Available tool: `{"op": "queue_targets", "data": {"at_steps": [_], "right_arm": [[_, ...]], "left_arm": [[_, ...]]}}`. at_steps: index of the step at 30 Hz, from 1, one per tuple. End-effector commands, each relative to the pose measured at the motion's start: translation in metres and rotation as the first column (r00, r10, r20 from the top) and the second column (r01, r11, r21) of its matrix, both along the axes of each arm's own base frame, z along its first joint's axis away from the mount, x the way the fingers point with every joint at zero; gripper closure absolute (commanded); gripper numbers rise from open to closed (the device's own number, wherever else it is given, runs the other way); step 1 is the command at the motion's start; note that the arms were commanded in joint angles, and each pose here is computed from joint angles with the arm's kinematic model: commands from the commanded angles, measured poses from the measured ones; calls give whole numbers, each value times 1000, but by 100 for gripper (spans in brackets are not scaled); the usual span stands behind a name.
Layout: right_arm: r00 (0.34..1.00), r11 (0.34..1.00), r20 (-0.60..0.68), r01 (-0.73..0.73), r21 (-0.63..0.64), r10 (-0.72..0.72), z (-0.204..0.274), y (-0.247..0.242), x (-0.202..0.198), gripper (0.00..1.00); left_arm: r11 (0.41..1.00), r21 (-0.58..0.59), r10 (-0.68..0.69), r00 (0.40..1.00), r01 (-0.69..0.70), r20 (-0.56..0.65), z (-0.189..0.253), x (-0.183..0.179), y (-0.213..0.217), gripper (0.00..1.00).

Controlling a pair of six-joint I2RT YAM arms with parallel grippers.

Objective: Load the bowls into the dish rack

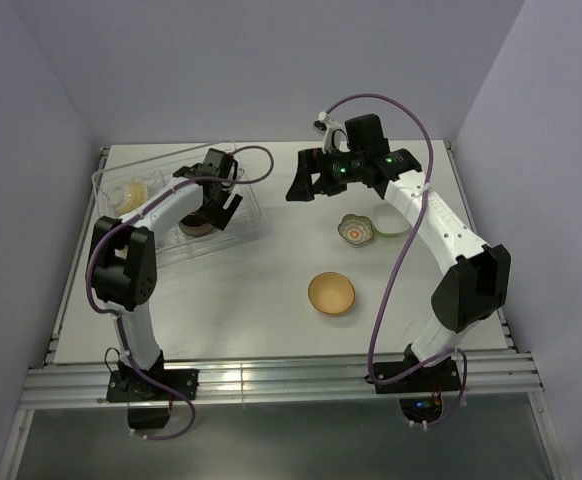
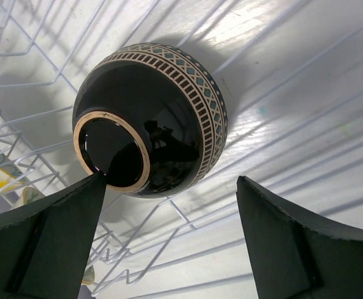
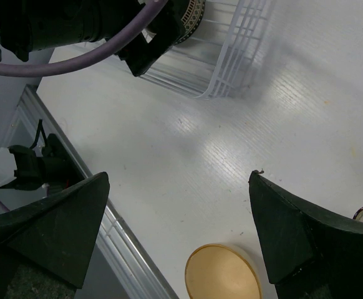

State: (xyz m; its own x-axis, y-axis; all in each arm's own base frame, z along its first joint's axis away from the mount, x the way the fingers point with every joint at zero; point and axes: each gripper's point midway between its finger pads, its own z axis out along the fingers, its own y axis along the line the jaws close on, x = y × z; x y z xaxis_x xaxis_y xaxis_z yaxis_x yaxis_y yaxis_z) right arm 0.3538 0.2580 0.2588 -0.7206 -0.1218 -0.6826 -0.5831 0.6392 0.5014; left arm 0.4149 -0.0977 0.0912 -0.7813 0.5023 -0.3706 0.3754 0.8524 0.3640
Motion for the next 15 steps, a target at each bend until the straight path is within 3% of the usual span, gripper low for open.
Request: {"op": "queue_targets", "data": {"at_steps": [1,6,7,9,13,15], "right_arm": [[998,1000,58,-10,18,9,19,-3,-1,0],[998,1000,63,-11,21,10,22,-3,-2,0],[998,1000,65,-10,24,9,23,-4,-3,0],[998,1000,64,-11,29,9,23,-3,-2,1],[998,999,62,-8,36,6,25,-4,-2,4],[998,999,59,-8,37,5,25,-5,-3,6]], "left_arm": [[995,-98,-25,1000,26,6,23,-11,-14,10],[974,-220,-28,992,55,126,78,10,-28,27],[967,-251,-10,990,46,143,86,17,-25,35],[957,-288,19,981,37,192,108,32,-21,43],[951,-307,85,980,-26,181,106,61,5,61],[948,-318,92,978,-29,186,106,73,10,64]]}}
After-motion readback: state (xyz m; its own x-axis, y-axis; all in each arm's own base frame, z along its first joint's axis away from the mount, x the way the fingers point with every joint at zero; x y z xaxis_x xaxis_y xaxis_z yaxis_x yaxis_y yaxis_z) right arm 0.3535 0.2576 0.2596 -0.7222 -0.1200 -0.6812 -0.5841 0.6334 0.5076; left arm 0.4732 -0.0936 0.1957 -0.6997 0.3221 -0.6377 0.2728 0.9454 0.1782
